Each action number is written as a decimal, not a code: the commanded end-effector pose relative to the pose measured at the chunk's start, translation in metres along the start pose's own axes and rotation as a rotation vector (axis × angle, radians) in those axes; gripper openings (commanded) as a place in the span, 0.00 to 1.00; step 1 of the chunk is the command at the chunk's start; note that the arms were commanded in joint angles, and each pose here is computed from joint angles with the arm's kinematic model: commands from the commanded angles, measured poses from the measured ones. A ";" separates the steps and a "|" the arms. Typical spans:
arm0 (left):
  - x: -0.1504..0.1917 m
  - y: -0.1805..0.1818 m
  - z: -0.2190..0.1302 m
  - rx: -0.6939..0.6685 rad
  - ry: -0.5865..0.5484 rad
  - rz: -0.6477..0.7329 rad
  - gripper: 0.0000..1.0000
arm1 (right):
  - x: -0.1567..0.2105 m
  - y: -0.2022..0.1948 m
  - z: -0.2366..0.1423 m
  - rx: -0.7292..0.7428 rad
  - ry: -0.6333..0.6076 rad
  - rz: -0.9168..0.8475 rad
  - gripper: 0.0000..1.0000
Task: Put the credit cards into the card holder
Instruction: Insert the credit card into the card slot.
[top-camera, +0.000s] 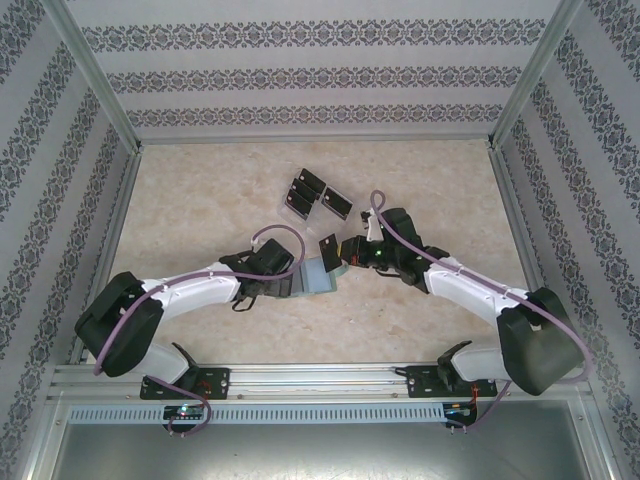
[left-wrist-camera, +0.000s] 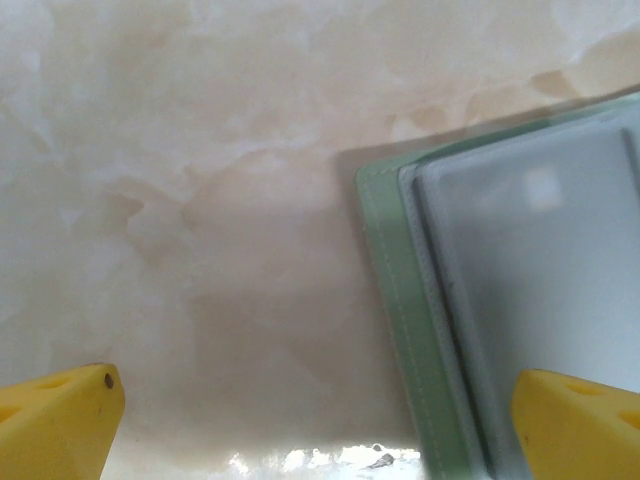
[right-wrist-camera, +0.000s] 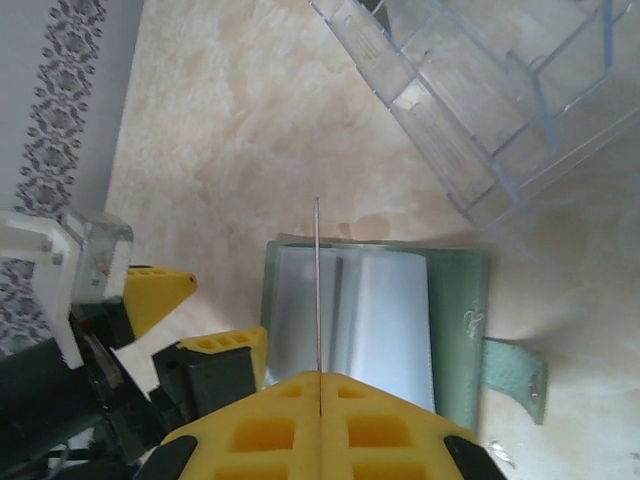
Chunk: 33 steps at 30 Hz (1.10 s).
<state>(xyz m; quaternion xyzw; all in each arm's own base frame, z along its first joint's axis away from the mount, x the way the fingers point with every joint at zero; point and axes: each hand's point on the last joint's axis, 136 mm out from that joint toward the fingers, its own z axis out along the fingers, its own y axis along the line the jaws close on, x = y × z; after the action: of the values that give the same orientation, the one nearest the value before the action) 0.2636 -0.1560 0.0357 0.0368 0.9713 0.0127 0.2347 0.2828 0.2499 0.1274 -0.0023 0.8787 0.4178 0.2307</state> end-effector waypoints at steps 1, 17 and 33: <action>0.013 0.010 0.008 -0.035 0.042 0.024 1.00 | -0.002 0.017 0.009 -0.107 -0.036 0.027 0.00; 0.022 0.019 0.010 -0.070 0.058 0.026 1.00 | 0.027 -0.002 0.045 -0.136 -0.007 0.014 0.00; 0.023 0.021 0.008 -0.072 0.058 0.020 1.00 | 0.041 -0.013 0.063 -0.178 -0.020 0.050 0.00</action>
<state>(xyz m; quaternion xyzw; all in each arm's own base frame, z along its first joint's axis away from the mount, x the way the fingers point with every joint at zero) 0.2567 -0.1492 0.0250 0.0388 0.9738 0.0248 0.2226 0.2739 0.2897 0.0614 0.0091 0.8483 0.4832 0.2164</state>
